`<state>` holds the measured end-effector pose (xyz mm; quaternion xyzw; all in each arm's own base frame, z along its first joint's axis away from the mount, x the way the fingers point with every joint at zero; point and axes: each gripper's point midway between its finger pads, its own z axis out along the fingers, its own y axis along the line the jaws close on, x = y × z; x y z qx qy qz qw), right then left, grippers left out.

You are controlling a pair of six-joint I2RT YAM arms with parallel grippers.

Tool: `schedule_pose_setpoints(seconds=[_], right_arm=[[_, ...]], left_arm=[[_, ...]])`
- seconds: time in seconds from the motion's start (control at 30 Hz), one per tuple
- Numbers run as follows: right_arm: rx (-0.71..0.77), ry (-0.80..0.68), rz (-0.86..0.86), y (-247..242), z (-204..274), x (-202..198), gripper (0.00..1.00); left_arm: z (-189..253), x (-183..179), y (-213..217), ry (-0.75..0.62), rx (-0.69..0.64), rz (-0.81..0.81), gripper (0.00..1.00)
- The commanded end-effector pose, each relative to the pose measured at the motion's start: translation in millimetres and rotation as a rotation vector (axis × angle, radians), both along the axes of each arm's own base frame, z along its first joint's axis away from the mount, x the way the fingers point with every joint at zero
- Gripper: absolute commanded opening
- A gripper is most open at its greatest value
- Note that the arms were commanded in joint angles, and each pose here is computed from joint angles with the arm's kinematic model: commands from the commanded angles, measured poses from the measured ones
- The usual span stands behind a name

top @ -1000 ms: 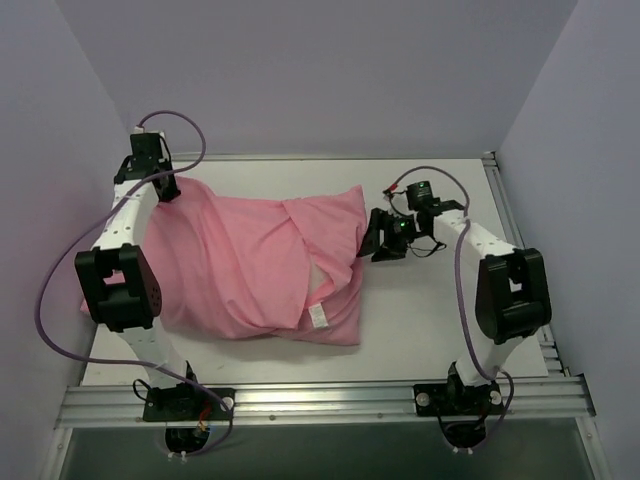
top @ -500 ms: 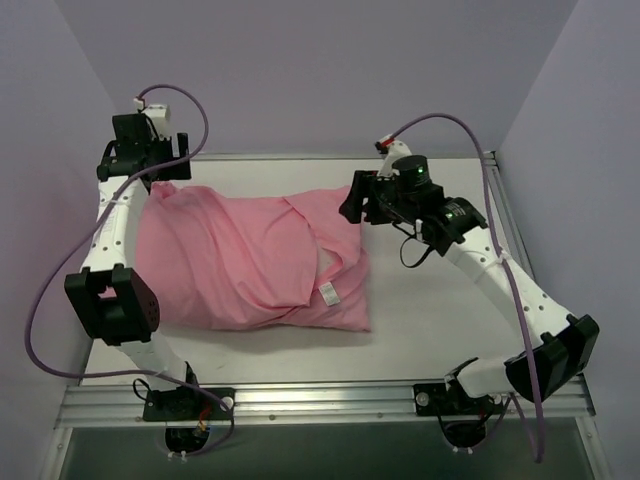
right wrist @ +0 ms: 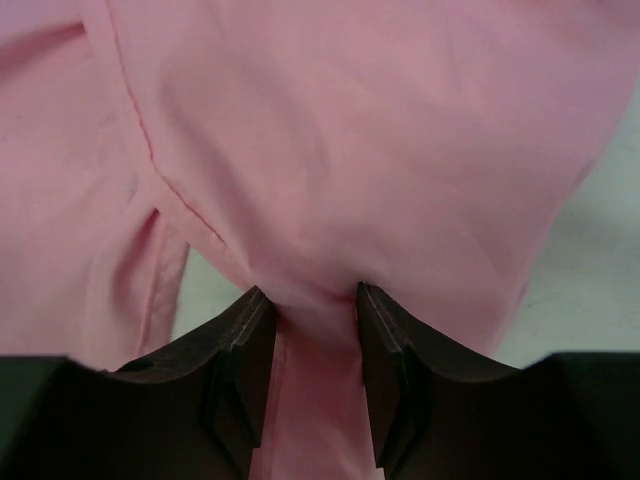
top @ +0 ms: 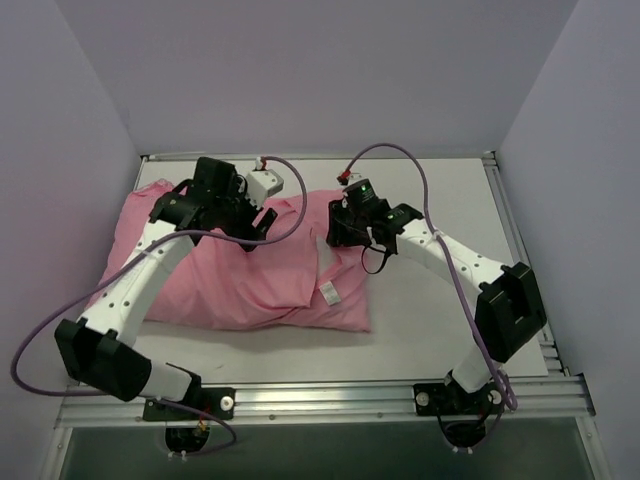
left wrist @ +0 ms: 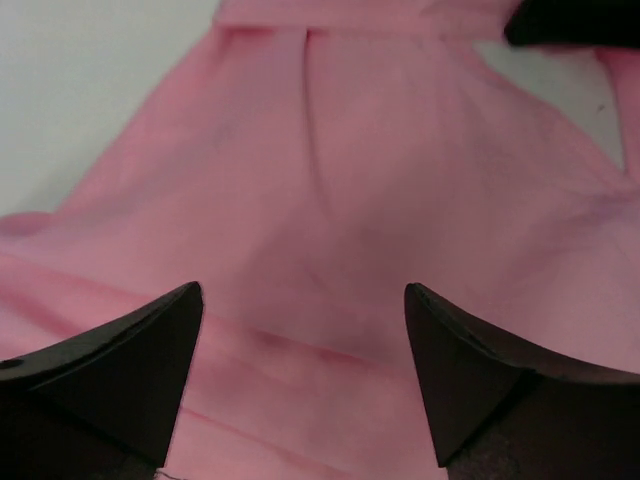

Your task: Remove the pillowcase from the pillow

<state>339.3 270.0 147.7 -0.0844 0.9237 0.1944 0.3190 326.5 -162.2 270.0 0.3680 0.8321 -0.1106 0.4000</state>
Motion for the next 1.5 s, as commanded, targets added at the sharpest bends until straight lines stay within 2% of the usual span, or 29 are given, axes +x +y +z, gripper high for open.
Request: schedule_pose_setpoints(seconds=[0.0, 0.03, 0.1, 0.13, 0.2, 0.23, 0.43, 0.53, 0.67, 0.7, 0.8, 0.83, 0.9, 0.93, 1.03, 1.1, 1.23, 1.33, 1.47], right_arm=[[-0.062, -0.073, -0.127, -31.9, 4.6, 19.8, 0.37], [-0.068, -0.058, -0.136, -37.4, -3.0, 17.7, 0.28], [-0.065, -0.053, -0.149, -44.6, -7.1, 18.5, 0.18], [-0.074, -0.041, -0.159, -51.1, -14.2, 16.6, 0.07], [-0.073, -0.027, -0.208, -70.5, -22.0, 23.1, 0.00], [-0.069, -0.029, -0.239, -81.8, -22.1, 25.1, 0.00], [-0.012, 0.010, -0.394, -156.1, -49.4, 32.3, 0.00], [0.015, 0.083, -0.377, -159.7, -81.1, 21.9, 0.00], [0.140, 0.106, -0.261, -111.7, -88.5, 16.6, 0.00], [0.163, 0.105, -0.247, -103.4, -87.5, 16.7, 0.00], [0.260, 0.099, -0.196, -77.9, -75.4, 19.7, 0.00], [0.287, 0.094, -0.175, -71.2, -69.7, 22.2, 0.00], [0.294, 0.098, -0.171, -68.1, -69.1, 23.5, 0.00], [0.295, 0.097, -0.174, -68.9, -68.2, 25.1, 0.00], [0.298, 0.108, -0.191, -72.8, -72.4, 25.5, 0.00], [0.326, 0.112, -0.192, -71.7, -69.3, 25.4, 0.00], [0.348, 0.100, -0.201, -73.6, -59.2, 27.7, 0.00], [0.359, 0.087, -0.198, -72.7, -48.1, 30.1, 0.00], [0.370, 0.068, -0.198, -72.4, -35.4, 32.8, 0.00]], left_arm=[[-60.2, -5.2, 15.3, 0.108, 0.183, -0.036, 0.80], [-76.2, -7.4, 17.1, 0.143, 0.205, -0.041, 0.61], [-87.1, -6.9, 15.8, 0.149, 0.210, -0.059, 0.47], [-96.7, -9.7, 17.2, 0.164, 0.219, -0.064, 0.32], [-103.7, -7.4, 20.3, 0.157, 0.236, -0.058, 0.14], [-106.3, -7.3, 23.0, 0.155, 0.247, -0.050, 0.04], [-120.2, -4.1, 58.2, 0.126, 0.342, 0.013, 0.02], [-118.2, -0.5, 74.7, 0.117, 0.351, 0.051, 0.02], [-99.1, 0.3, 67.3, 0.056, 0.357, -0.009, 0.06], [-79.5, 2.7, 56.8, 0.013, 0.324, -0.038, 0.25], [-45.9, -9.5, 7.3, -0.029, 0.218, -0.199, 0.71], [-11.1, -6.7, -13.5, -0.096, 0.161, -0.245, 0.74], [3.7, -12.1, -52.5, -0.090, 0.142, -0.327, 0.78], [43.5, -6.4, -69.8, -0.159, 0.090, -0.317, 0.78], [50.8, -8.6, -122.9, -0.140, 0.066, -0.400, 0.79], [19.4, -19.4, -159.0, -0.083, 0.110, -0.491, 0.80], [-38.8, -36.6, -191.7, 0.006, 0.205, -0.584, 0.76], [-69.1, -33.5, -199.0, 0.046, 0.217, -0.561, 0.77], [-107.4, -20.1, -192.4, 0.069, 0.309, -0.505, 0.81]])
